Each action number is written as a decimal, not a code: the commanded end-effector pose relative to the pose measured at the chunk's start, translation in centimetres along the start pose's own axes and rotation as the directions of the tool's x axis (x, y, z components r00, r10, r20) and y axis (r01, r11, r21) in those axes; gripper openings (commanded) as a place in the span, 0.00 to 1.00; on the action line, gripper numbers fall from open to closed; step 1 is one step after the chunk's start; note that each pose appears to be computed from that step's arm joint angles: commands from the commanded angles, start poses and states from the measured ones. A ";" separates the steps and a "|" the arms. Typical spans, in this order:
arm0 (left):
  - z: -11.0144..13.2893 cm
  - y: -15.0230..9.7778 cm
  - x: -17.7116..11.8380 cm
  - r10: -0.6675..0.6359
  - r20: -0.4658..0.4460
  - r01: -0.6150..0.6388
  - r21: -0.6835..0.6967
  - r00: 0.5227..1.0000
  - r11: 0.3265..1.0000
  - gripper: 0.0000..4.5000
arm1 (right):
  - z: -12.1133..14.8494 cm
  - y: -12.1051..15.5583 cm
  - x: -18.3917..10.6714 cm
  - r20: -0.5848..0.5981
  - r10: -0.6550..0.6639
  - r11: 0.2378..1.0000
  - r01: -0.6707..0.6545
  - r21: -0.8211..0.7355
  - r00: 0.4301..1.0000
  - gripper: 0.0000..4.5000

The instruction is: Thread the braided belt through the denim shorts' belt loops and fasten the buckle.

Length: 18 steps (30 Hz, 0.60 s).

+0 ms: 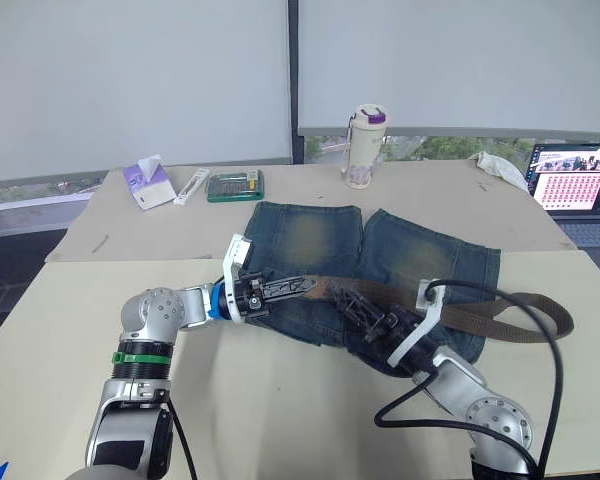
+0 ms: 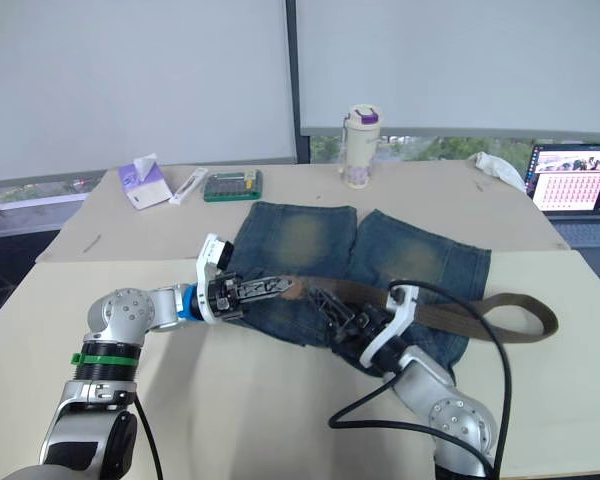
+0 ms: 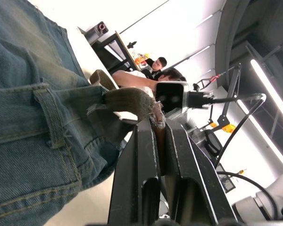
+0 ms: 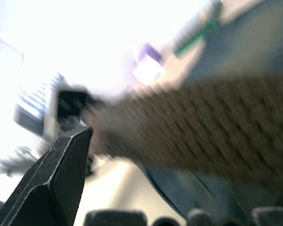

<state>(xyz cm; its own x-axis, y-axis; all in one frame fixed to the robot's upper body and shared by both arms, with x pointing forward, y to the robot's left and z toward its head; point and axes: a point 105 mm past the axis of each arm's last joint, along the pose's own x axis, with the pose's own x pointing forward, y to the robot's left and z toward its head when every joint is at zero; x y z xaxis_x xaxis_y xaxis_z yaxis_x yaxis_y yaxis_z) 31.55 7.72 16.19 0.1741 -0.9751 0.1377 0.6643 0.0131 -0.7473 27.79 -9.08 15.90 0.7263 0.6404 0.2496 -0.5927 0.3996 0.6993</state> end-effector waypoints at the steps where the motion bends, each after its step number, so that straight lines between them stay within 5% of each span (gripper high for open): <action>1: 0.9 -1.2 0.3 -0.036 0.014 0.036 0.033 0.999 0.999 0.00 | 1.3 2.8 -0.4 0.049 0.140 0.990 -0.140 -0.010 0.989 1.00; 14: 0.6 -1.9 1.7 -0.040 0.005 0.040 0.046 0.999 0.998 0.00 | 0.7 1.8 -0.5 -0.005 0.067 0.997 -0.067 -0.030 0.998 0.04; 18: 1.5 -1.7 2.0 -0.009 0.047 -0.001 0.219 0.999 0.976 0.00 | 1.1 0.9 -1.0 -0.007 0.006 0.997 -0.006 -0.074 1.000 0.00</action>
<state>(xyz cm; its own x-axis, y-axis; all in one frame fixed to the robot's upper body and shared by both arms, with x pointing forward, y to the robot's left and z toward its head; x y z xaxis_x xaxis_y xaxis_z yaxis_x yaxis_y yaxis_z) 31.49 5.95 17.06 0.1836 -0.9738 0.1345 0.7261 0.0421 -0.6863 27.07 -9.68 16.24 0.7136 0.6608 0.2326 -0.6080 0.4191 0.6743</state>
